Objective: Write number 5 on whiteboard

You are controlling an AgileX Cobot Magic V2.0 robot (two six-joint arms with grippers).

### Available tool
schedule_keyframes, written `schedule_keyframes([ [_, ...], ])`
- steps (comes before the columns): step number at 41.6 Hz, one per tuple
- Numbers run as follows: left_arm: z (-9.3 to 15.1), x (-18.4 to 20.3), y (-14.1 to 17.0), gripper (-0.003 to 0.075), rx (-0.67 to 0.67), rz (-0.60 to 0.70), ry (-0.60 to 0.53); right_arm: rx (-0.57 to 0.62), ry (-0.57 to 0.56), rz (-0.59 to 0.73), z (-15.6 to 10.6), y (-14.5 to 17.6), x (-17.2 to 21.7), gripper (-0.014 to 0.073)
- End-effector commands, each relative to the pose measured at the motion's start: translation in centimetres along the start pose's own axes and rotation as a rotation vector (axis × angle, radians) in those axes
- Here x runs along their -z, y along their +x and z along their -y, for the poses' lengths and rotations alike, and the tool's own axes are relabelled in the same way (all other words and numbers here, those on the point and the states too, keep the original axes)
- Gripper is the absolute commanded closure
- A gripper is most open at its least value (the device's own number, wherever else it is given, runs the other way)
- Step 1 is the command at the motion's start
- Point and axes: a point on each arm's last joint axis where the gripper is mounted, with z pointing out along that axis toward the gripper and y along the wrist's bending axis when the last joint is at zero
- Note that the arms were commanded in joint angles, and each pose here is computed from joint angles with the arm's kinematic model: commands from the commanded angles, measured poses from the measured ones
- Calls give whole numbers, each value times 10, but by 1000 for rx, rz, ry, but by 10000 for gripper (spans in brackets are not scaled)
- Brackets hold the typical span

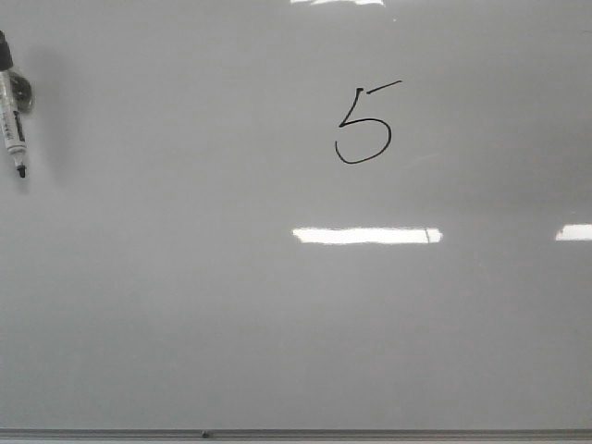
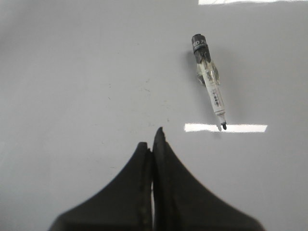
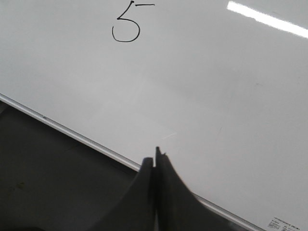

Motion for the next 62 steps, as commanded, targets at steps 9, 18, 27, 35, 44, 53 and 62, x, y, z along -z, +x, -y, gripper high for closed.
schedule_keyframes([
  [9, 1, 2, -10, 741, 16, 126, 14, 9, 9, 82, 1, -11, 4, 664],
  [18, 1, 2, -10, 741, 16, 124, 14, 9, 9, 81, 1, -11, 4, 664],
  [27, 1, 2, -10, 741, 16, 124, 20, 9, 9, 81, 1, -11, 4, 664],
  [35, 4, 2, -9, 741, 19, 122, 63, 9, 9, 81, 1, -11, 4, 664],
  [44, 4, 2, -9, 741, 19, 122, 63, 9, 9, 81, 1, -11, 4, 664],
  [53, 4, 2, -9, 741, 19, 122, 63, 9, 9, 81, 1, -11, 4, 664],
  [62, 4, 2, -9, 741, 19, 122, 63, 4, 18, 75, 1, -5, 0, 664],
])
